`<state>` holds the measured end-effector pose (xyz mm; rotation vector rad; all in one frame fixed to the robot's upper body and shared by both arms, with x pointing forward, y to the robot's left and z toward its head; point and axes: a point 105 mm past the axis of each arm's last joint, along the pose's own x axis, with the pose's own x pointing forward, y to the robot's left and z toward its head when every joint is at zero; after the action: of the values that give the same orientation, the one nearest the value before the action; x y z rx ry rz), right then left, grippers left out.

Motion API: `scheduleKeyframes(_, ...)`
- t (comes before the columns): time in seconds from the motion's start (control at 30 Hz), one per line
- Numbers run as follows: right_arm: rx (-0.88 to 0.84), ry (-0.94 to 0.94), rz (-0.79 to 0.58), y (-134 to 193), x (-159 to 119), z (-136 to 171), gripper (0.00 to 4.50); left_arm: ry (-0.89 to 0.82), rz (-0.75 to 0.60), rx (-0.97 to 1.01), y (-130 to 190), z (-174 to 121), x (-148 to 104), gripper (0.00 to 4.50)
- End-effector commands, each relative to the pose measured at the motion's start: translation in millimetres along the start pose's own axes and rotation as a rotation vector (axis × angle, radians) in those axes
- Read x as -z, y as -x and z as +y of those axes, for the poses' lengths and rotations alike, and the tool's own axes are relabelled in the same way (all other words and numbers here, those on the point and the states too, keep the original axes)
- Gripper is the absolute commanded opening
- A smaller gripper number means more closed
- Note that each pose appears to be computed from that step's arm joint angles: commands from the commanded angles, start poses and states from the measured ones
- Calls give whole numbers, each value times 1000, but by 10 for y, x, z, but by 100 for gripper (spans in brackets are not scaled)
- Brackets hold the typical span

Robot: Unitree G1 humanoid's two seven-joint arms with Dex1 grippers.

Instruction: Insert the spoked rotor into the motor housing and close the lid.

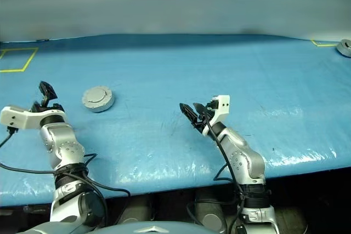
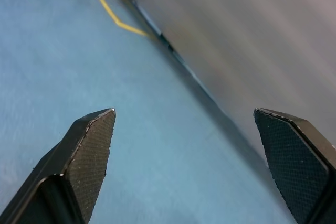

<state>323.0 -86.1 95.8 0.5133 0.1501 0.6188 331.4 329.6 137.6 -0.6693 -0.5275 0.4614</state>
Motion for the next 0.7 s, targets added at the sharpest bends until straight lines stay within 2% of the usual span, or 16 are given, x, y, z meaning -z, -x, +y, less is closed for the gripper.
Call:
scheduleKeyframes(0.03, -6, 177, -140, 7, -267, 52, 357, -27, 56, 550, 244, -873, 27, 448)
scheduleKeyframes(0.1, 47, 233, -145, 25, -276, -52, 357, -98, 175, 793, 519, -1155, 223, 448)
scheduleKeyframes(0.17, 54, 235, -168, 71, -324, -127, 357, -214, 360, 1058, 910, -1333, 522, 448)
scheduleKeyframes(0.23, 52, 300, -169, 121, -351, -171, 357, -278, 506, 1227, 1203, -1347, 715, 448)
scheduleKeyframes(0.37, 42, 480, -63, 216, -253, -254, 357, -449, 689, 1406, 1525, -1179, 981, 448)
scheduleKeyframes(0.53, -62, 540, -16, 354, -216, -224, 357, -549, 742, 1488, 1634, -1034, 1063, 448)
scheduleKeyframes(0.63, -102, 561, 45, 406, -162, -246, 409, -567, 722, 1496, 1625, -1004, 1088, 450)
scheduleKeyframes(0.67, -104, 577, 67, 412, -141, -262, 448, -554, 721, 1497, 1633, -1004, 1090, 450)
scheduleKeyframes(0.7, -104, 588, 72, 413, -136, -270, 448, -545, 723, 1498, 1647, -1003, 1092, 450)
